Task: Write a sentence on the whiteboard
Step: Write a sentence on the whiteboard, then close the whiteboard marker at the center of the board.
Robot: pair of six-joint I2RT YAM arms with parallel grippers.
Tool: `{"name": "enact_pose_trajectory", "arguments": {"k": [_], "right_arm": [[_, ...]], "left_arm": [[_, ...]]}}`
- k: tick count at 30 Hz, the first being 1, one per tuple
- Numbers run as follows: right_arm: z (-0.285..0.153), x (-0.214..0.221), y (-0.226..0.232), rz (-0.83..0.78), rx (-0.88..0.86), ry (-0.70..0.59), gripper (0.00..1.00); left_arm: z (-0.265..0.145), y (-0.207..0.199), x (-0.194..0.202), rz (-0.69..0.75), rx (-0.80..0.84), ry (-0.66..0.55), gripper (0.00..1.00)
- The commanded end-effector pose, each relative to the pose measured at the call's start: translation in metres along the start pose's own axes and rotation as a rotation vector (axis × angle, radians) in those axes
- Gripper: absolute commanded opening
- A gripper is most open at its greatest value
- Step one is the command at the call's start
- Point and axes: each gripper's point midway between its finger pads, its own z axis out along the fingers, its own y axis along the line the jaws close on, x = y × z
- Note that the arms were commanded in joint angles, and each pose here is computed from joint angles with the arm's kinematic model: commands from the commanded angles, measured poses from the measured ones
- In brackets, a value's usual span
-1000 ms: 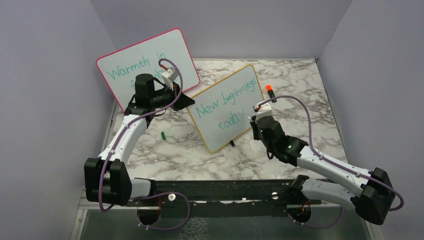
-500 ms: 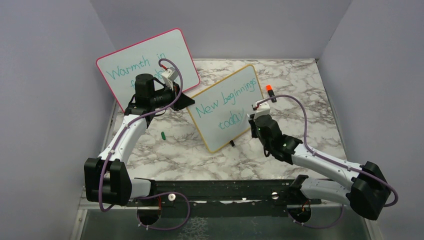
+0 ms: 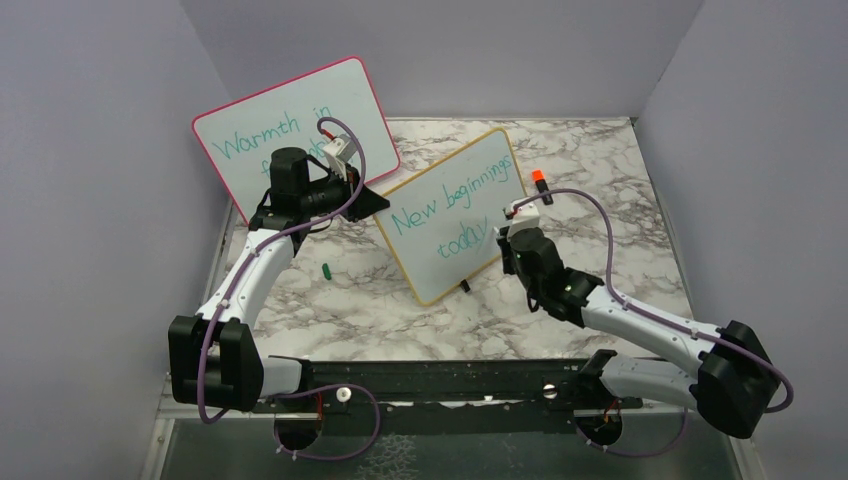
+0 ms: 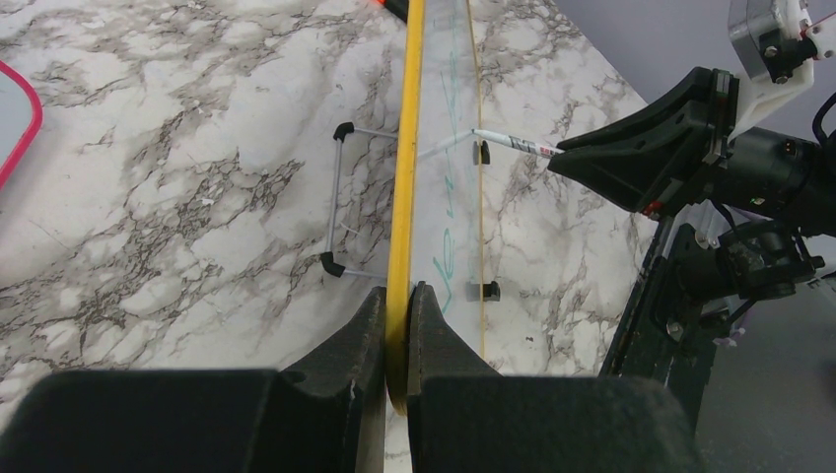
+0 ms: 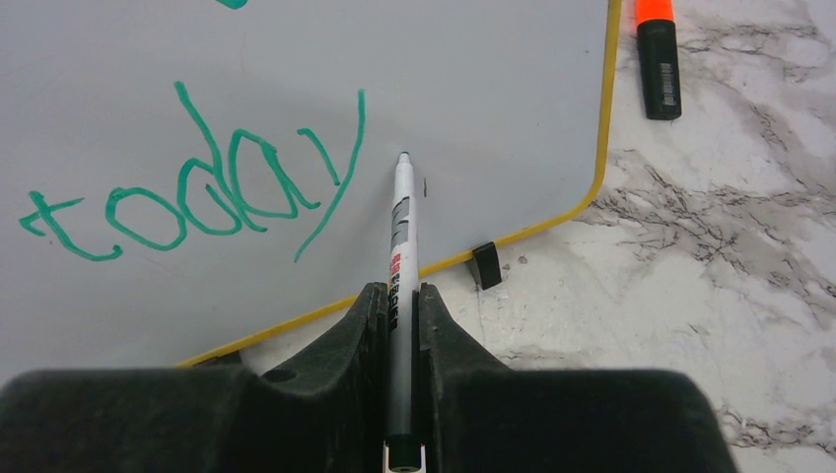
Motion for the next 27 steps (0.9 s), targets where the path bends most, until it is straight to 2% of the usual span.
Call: {"name": "enact_pose_trajectory", "arguments": {"k": [1,8,11,18,27], "right_arm": [[-0.01,-0.01,-0.005,0.021,0.002,-0.018,0.0],[-0.043,-0.037,-0.026,0.102,0.036,-0.087,0.0],[-0.057,-0.047,-0.032,0.131,0.034,-0.116,0.0],[-0.089,-0.074,-0.046,0.181,0.019,-0.196,0.0],[-0.106,-0.079,-0.055,0.192,0.014,-0.218,0.01]], "left_arm": [[0.001,0.029,0.02,0.008,-0.119,0.053,0.0],[0.0,0.024,0.015,0.017,-0.109,0.036,0.0],[-0.002,0.022,0.011,0.027,-0.112,0.026,0.05],[-0.012,0.013,-0.013,0.062,-0.149,-0.027,0.32],[-0.048,0.005,-0.061,0.074,-0.336,-0.156,0.6]]}}
